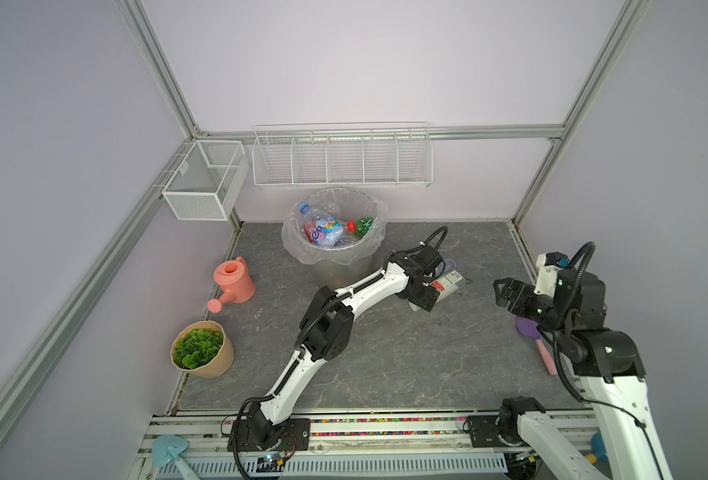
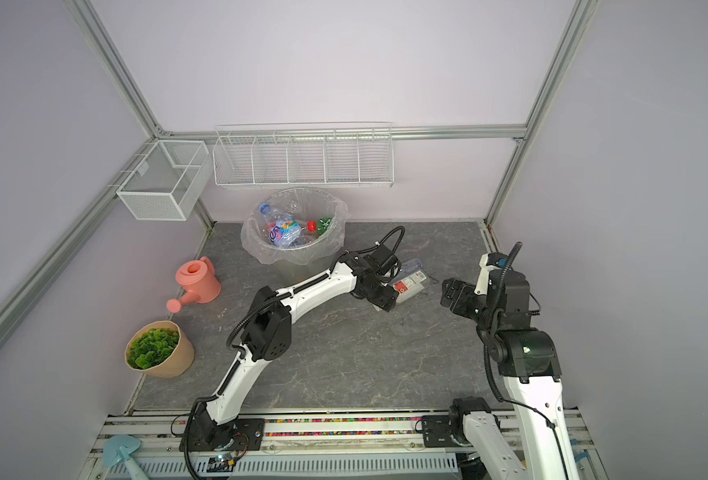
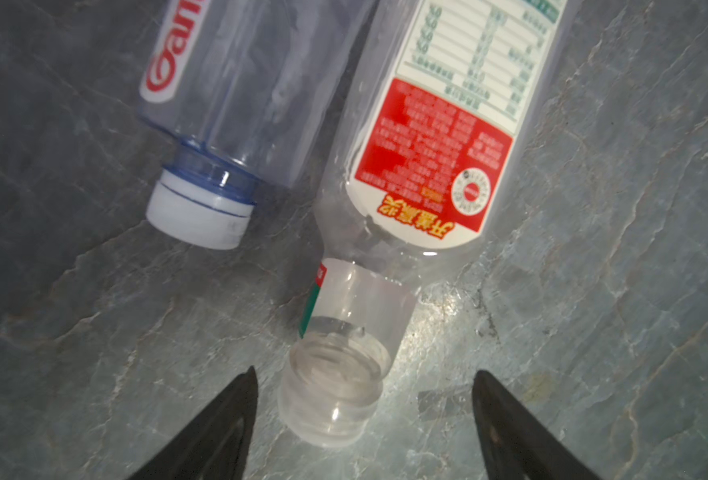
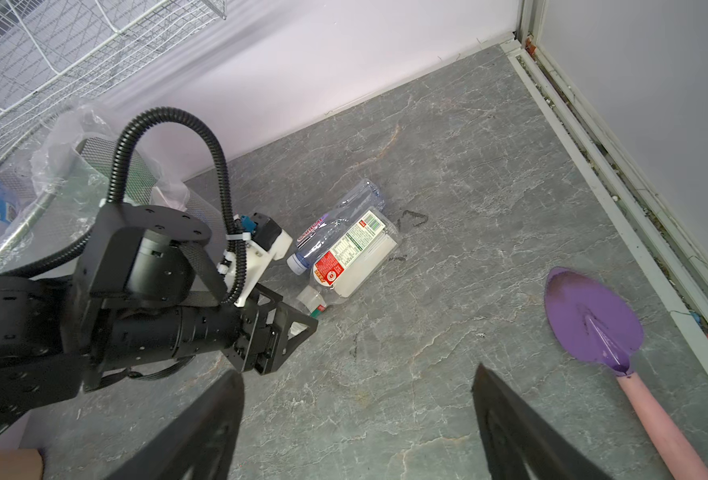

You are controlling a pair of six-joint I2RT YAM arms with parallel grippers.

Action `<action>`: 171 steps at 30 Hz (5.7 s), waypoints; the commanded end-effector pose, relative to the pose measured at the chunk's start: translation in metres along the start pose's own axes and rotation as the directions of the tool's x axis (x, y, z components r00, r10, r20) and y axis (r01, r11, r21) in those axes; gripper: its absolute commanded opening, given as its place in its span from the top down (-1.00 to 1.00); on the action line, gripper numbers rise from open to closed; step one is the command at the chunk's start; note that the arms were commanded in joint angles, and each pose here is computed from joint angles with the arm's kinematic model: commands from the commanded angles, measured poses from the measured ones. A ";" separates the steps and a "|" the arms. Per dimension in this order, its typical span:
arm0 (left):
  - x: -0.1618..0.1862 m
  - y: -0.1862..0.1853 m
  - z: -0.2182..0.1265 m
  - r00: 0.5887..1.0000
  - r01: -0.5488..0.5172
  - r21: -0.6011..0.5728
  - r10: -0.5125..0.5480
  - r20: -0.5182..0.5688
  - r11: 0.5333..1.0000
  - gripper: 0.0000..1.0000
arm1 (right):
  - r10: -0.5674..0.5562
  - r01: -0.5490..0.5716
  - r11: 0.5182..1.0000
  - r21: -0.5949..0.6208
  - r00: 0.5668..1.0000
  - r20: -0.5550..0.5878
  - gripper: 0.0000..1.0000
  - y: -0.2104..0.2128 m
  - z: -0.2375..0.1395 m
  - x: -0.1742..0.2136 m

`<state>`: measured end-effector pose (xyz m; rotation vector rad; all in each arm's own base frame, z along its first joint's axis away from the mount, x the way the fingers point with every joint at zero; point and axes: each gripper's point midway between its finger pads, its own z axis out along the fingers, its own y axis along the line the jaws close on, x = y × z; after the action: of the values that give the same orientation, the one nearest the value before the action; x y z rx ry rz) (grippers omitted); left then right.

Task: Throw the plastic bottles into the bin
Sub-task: 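Lower the left gripper onto the white-cap red-label bottle and grasp it, then lift the red-label bottle with the left gripper over the bin, then release the red-label bottle into the bin while the right gripper grasps the Ganten bottle, then lift the Ganten bottle with the right gripper over the bin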

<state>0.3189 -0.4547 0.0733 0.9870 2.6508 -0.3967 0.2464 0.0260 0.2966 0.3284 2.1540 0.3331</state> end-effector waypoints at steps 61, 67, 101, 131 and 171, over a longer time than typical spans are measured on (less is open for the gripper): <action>-0.024 0.165 -0.413 0.673 0.508 -0.183 -0.255 0.694 0.842 -0.99 | 0.032 -0.027 0.996 -0.087 0.997 0.064 -0.77 0.012 -0.025 -0.005; -0.012 0.155 -0.463 0.586 0.503 -0.131 -0.225 0.779 0.854 -0.99 | 0.025 -0.024 0.991 -0.130 1.000 0.005 -0.77 0.020 -0.005 0.003; 0.123 0.116 -0.475 0.488 0.372 0.037 -0.229 0.842 0.928 -0.98 | -0.512 0.392 0.844 -0.366 0.792 -0.333 -0.76 0.181 0.383 0.100; 0.142 0.119 -0.486 0.463 0.399 0.024 -0.224 0.857 0.917 -0.94 | -0.499 0.475 0.865 -0.161 0.782 -0.373 -0.01 0.147 0.329 0.106; 0.162 0.119 -0.494 0.425 0.406 0.037 -0.224 0.877 0.913 -0.91 | -0.541 0.569 0.712 -0.412 0.818 0.194 -0.95 0.381 0.131 -0.053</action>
<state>0.2006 -0.1046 0.4514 0.0754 1.8144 -0.5584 0.4419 0.3876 0.3491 -0.5805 2.0298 0.4554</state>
